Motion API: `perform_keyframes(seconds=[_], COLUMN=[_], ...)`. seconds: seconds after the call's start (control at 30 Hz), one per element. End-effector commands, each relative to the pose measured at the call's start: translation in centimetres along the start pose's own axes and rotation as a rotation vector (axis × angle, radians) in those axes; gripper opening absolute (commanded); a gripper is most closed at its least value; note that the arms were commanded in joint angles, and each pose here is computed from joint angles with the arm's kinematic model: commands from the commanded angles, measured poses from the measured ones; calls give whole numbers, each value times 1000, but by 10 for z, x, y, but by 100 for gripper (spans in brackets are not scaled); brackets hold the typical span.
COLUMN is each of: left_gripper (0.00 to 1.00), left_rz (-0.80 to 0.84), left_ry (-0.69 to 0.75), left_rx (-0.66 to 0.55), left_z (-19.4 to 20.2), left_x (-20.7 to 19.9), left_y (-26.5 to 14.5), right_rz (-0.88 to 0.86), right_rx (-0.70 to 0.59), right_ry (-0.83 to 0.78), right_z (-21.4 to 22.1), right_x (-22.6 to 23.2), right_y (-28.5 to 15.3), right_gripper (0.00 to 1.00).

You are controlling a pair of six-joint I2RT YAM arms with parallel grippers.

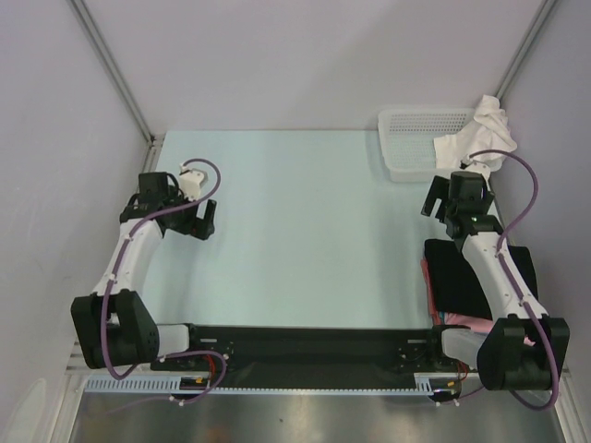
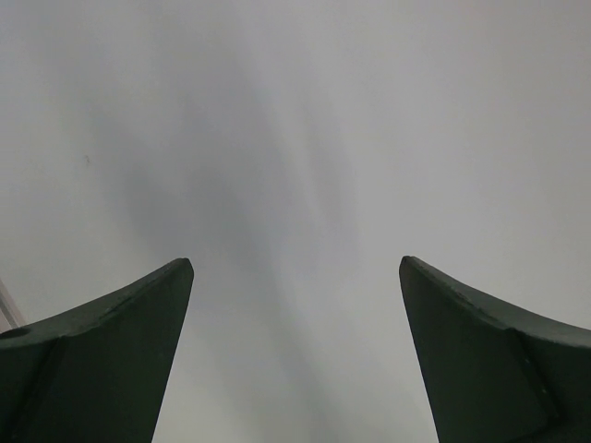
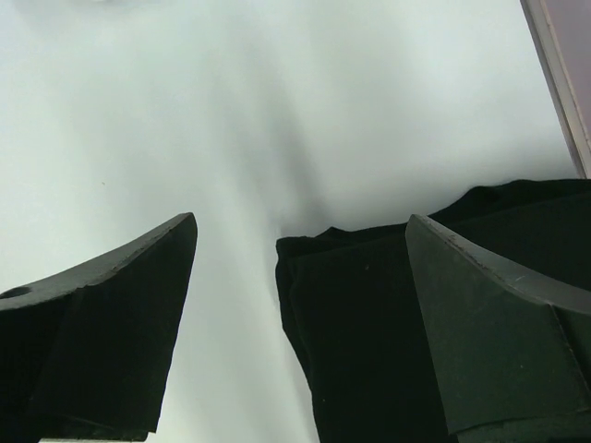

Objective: Fold and stack the t-shirts
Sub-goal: Neatly place the folded tshirt to the corner

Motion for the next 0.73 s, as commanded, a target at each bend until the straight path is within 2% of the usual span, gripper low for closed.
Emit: perform_keyframes(seconds=[0.0, 0.07, 0.33, 0.7], left_gripper=[100, 100, 100, 100], left_rz=[-84, -98, -174, -223], left_ry=[21, -1, -30, -55], left_rx=[-55, -49, -65, -31], left_z=[2, 13, 13, 21], left_x=[7, 3, 11, 18], left_y=[-4, 0, -3, 2], right_rz=[-11, -24, -43, -34], right_rx=[-71, -89, -150, -145], right_ry=[18, 38, 71, 69], right_z=[-29, -30, -25, -25], right_x=[6, 8, 4, 3], right_y=[-6, -7, -13, -13], right_gripper=[100, 100, 100, 100])
Point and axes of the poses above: each gripper's point midway between its finger pads, its own y axis out along the fingers, its own x axis along the line the jaws close on, z = x × y, the point moved 4 cm from there along -y, back along the fingers, and after that the axes turned 5 degrees about y, right-handed, at the moved point
